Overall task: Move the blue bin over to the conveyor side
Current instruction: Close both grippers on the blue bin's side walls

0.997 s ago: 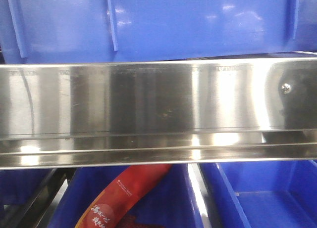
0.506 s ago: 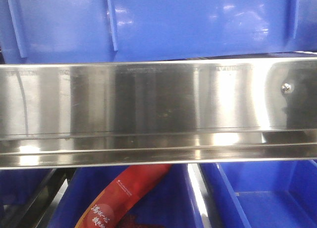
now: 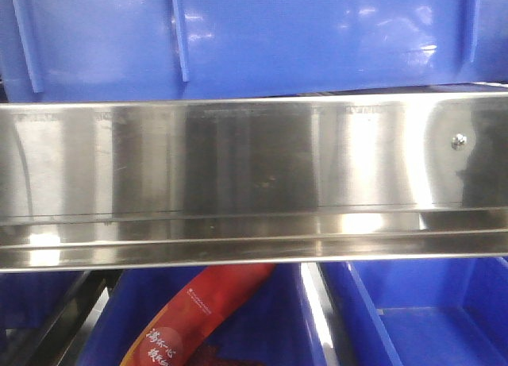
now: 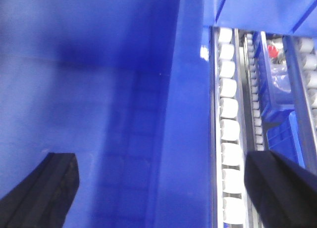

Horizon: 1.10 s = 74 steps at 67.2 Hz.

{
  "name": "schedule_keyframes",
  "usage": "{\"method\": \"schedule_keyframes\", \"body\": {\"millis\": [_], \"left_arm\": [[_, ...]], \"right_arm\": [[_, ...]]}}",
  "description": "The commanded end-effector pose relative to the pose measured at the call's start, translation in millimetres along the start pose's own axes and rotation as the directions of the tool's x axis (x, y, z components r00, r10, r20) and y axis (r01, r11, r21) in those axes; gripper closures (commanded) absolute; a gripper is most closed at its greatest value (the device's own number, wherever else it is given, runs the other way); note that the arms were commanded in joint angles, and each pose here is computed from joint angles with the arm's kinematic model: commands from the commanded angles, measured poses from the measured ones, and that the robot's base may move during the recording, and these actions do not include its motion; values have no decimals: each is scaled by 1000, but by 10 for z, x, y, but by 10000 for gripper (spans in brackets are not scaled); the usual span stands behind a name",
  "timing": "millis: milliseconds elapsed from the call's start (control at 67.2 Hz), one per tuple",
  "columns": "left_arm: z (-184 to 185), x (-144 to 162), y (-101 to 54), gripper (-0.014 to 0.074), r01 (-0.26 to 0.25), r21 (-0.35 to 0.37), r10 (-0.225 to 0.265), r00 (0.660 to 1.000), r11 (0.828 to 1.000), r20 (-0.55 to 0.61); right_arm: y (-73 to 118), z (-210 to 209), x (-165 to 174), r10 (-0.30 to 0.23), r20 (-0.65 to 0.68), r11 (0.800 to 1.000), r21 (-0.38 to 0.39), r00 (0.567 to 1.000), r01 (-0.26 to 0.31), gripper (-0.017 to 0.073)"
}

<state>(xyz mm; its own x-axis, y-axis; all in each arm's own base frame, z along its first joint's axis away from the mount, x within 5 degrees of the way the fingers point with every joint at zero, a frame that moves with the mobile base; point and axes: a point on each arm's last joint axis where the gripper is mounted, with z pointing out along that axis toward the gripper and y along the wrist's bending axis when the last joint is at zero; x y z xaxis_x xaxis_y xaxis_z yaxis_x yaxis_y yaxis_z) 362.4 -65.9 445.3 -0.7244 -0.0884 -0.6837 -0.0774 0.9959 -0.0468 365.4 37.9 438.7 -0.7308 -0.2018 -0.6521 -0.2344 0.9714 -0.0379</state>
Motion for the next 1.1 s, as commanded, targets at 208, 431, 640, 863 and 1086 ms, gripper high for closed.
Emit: {"method": "schedule_keyframes", "body": {"millis": [208,431,640,863,1086], "left_arm": [[229,8,-58,-6,11,27,-10,999,1000,-45],[253,11,-62,-6,-4,27,5,999,1000,-49],[288,15,-67,-6,-6,25,8,998,1000,-56],[297,16,-68,-6,-7,25,8,998,1000,-58],[306,17,-69,-6,-7,24,8,998,1000,-60]], "right_arm": [[-30,29,-19,-4,9,1000,16,1000,3,1],[-30,36,-18,-3,8,1000,16,1000,3,1],[-36,111,-17,-2,-7,1000,13,1000,2,1],[-36,111,-17,-2,-7,1000,13,1000,2,1],[-36,111,-17,-2,-7,1000,13,1000,2,1]]}}
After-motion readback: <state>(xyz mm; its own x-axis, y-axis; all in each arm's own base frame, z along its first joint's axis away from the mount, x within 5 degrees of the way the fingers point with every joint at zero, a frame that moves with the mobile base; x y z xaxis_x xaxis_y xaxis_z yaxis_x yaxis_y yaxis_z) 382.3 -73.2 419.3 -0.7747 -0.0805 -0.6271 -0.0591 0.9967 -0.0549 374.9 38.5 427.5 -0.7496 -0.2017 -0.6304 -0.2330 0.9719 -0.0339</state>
